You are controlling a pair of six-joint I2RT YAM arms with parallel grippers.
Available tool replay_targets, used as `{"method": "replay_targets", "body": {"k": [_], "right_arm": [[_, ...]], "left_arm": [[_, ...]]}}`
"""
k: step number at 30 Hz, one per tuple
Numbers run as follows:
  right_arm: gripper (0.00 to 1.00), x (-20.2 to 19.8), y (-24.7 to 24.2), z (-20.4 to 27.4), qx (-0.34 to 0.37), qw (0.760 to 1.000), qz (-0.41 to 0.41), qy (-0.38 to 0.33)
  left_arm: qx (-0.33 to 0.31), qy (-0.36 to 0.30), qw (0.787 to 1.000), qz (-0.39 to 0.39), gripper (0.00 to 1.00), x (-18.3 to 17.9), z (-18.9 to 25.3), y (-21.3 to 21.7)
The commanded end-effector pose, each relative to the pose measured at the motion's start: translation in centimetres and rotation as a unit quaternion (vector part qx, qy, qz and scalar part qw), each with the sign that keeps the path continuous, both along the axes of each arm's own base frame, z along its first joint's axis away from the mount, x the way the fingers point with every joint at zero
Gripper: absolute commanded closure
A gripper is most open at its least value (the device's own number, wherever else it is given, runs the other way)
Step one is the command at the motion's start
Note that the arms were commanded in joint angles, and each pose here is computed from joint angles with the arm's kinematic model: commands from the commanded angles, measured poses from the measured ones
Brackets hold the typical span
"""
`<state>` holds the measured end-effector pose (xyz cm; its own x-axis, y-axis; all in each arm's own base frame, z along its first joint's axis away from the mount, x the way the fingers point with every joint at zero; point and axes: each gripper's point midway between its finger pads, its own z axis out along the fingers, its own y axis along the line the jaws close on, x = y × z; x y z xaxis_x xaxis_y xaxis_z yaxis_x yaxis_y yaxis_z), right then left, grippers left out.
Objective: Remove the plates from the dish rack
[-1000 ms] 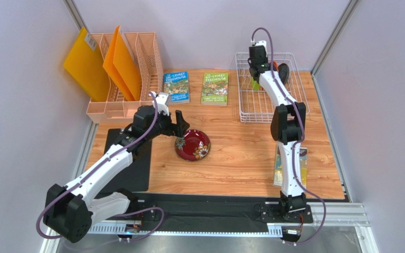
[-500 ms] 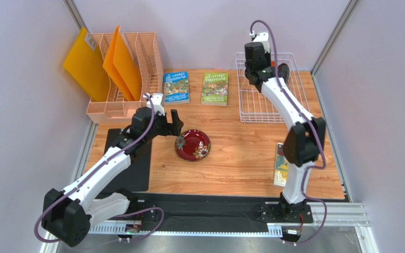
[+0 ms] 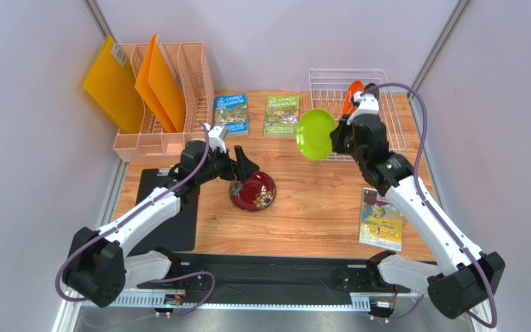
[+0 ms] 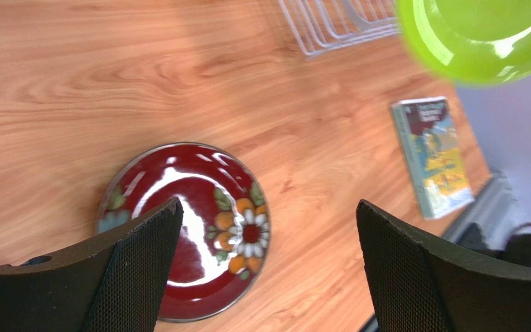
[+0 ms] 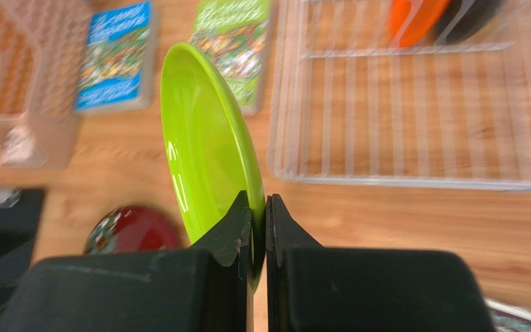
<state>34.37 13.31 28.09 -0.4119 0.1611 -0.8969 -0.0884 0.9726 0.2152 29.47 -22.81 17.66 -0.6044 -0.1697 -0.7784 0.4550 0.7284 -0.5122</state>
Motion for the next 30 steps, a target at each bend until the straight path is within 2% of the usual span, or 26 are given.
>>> {"method": "replay_targets", "body": {"k": [1, 2, 8, 17, 20, 21, 23, 24, 26, 27, 30], "right_arm": [[1.00, -3.5, 5.7, -1.5, 0.152, 0.981, 0.117, 0.031], [1.00, -4.2, 6.2, -2.3, 0.167, 0.977, 0.127, 0.043], [1.00, -5.8, 7.7, -3.7, 0.197, 0.964, 0.165, 0.062], [1.00, -6.9, 9.9, -4.8, 0.259, 0.940, 0.204, 0.090], [1.00, -7.2, 10.6, -5.0, 0.277, 0.931, 0.218, 0.099], [1.00, -7.2, 10.7, -4.9, 0.280, 0.929, 0.220, 0.099], [1.00, -7.4, 11.2, -5.1, 0.288, 0.923, 0.230, 0.107], [1.00, -7.4, 11.3, -5.1, 0.291, 0.922, 0.232, 0.108], [1.00, -7.5, 11.6, -5.3, 0.297, 0.917, 0.239, 0.118], [1.00, -7.4, 11.9, -5.0, 0.301, 0.915, 0.245, 0.111], [0.97, -7.3, 12.2, -5.2, 0.299, 0.912, 0.254, 0.119]], "left_arm": [[-0.111, -0.018, 0.991, -0.070, 0.01, -0.9, 2.7, -3.4], [-0.123, 0.002, 0.989, -0.078, 0.01, -1.2, 2.0, -3.8], [-0.165, 0.019, 0.981, -0.097, 0.02, -1.3, 1.7, -5.0], [-0.210, 0.021, 0.972, -0.102, 0.07, -1.3, 1.2, -5.7], [-0.223, 0.022, 0.969, -0.105, 0.26, -1.3, 1.2, -6.0], [-0.227, 0.019, 0.968, -0.106, 0.38, -1.2, 1.4, -6.0], [-0.228, 0.024, 0.968, -0.107, 0.52, -1.2, 1.0, -6.1], [-0.228, 0.026, 0.967, -0.106, 0.66, -1.1, 1.0, -6.2], [-0.227, 0.029, 0.967, -0.110, 0.80, -1.2, 0.7, -6.2], [-0.226, 0.030, 0.968, -0.109, 1.00, -1.1, 0.6, -6.3], [-0.222, 0.033, 0.969, -0.103, 1.00, -1.1, 0.1, -6.1]]}}
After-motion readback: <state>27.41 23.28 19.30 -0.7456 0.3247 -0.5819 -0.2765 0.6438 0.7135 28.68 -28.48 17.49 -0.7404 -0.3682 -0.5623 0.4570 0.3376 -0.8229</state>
